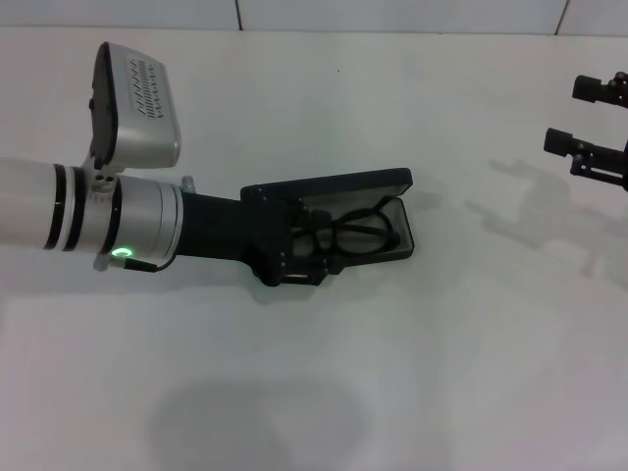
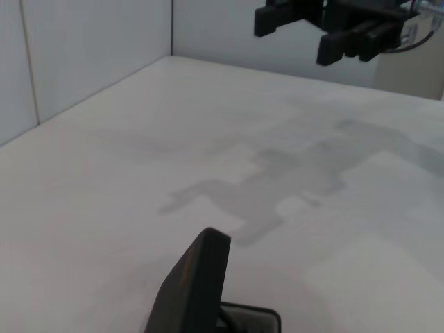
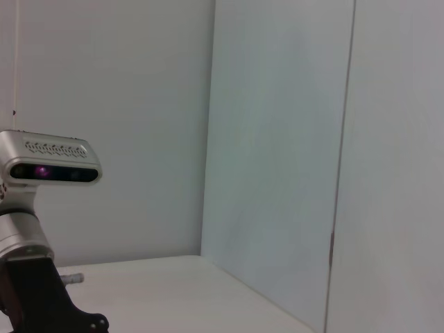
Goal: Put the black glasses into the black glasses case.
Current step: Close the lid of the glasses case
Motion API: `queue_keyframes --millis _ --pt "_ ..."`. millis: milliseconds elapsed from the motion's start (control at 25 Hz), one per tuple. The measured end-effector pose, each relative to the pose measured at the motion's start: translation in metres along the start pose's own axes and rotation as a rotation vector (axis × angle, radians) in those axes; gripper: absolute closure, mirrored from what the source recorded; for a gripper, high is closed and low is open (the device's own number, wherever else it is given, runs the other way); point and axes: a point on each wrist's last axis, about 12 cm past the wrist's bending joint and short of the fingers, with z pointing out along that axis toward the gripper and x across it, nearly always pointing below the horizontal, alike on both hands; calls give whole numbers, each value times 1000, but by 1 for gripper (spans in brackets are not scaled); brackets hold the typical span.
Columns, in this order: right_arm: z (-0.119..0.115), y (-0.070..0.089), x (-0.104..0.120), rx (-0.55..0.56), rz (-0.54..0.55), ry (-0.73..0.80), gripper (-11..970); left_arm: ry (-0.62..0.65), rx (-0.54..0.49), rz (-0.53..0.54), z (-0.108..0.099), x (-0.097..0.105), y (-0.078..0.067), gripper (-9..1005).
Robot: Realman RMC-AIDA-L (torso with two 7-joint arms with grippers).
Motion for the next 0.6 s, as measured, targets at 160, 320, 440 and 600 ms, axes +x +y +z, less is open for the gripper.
queue_keyframes --millis 160,320,440,600 --pt "-1 0 1 0 1 9 255 18 -18 -25 0 2 2 353" --pt "-1 0 2 -1 -1 12 255 25 -13 -25 1 3 1 353" --pt "0 0 1 -2 -3 12 254 10 -1 -15 2 0 0 353" --pt "0 0 1 -3 -3 12 254 -62 44 18 -1 -8 -5 353"
